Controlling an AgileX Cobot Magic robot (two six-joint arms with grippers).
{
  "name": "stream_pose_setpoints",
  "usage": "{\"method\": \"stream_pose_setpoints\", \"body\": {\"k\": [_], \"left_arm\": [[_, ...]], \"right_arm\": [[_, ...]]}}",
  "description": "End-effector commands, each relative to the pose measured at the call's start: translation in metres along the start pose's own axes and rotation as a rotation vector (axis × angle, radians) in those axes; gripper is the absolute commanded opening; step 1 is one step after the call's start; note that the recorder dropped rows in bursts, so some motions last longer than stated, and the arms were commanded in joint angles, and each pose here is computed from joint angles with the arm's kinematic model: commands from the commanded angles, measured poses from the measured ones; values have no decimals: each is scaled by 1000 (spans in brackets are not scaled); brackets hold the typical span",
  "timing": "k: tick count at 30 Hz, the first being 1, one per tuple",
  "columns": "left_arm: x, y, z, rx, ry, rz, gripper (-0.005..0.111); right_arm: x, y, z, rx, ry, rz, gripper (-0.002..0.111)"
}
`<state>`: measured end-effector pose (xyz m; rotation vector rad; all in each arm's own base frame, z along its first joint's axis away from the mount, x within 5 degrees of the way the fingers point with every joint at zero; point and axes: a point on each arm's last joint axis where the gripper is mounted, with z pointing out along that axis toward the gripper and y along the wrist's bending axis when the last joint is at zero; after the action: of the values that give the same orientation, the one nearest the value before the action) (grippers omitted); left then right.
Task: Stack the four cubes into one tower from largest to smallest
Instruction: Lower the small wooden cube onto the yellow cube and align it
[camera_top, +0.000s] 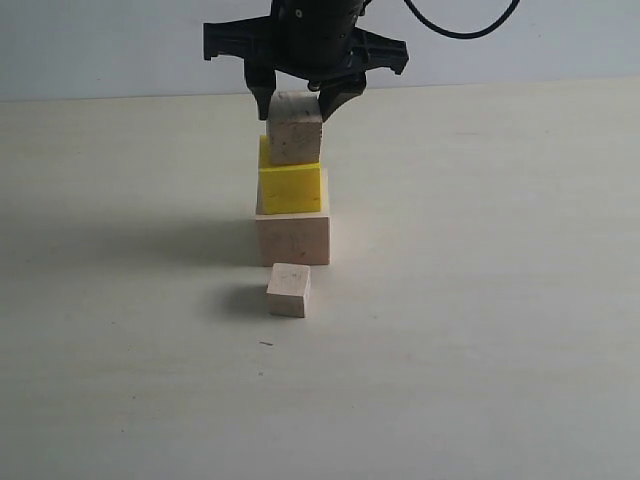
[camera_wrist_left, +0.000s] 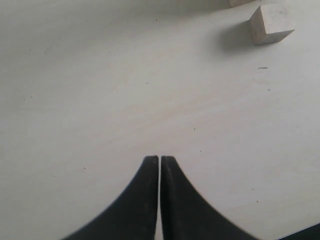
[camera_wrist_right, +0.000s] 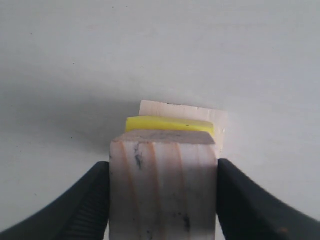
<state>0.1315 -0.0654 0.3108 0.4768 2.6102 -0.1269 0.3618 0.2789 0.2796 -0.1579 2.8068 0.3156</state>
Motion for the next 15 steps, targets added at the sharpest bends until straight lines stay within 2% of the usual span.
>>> {"method": "stream_pose_setpoints", "body": {"k": [1,11,15], "left_arm": [[0,0,0,4,-11,-4,4],[0,0,0,4,-11,-4,4],[0,0,0,4,-11,-4,4]], "right_arm": [[-2,-1,-4,-2,-18,3,2],[-3,0,-4,-12,-22,6,41],[-3,0,-4,-17,-31,15,49]]}}
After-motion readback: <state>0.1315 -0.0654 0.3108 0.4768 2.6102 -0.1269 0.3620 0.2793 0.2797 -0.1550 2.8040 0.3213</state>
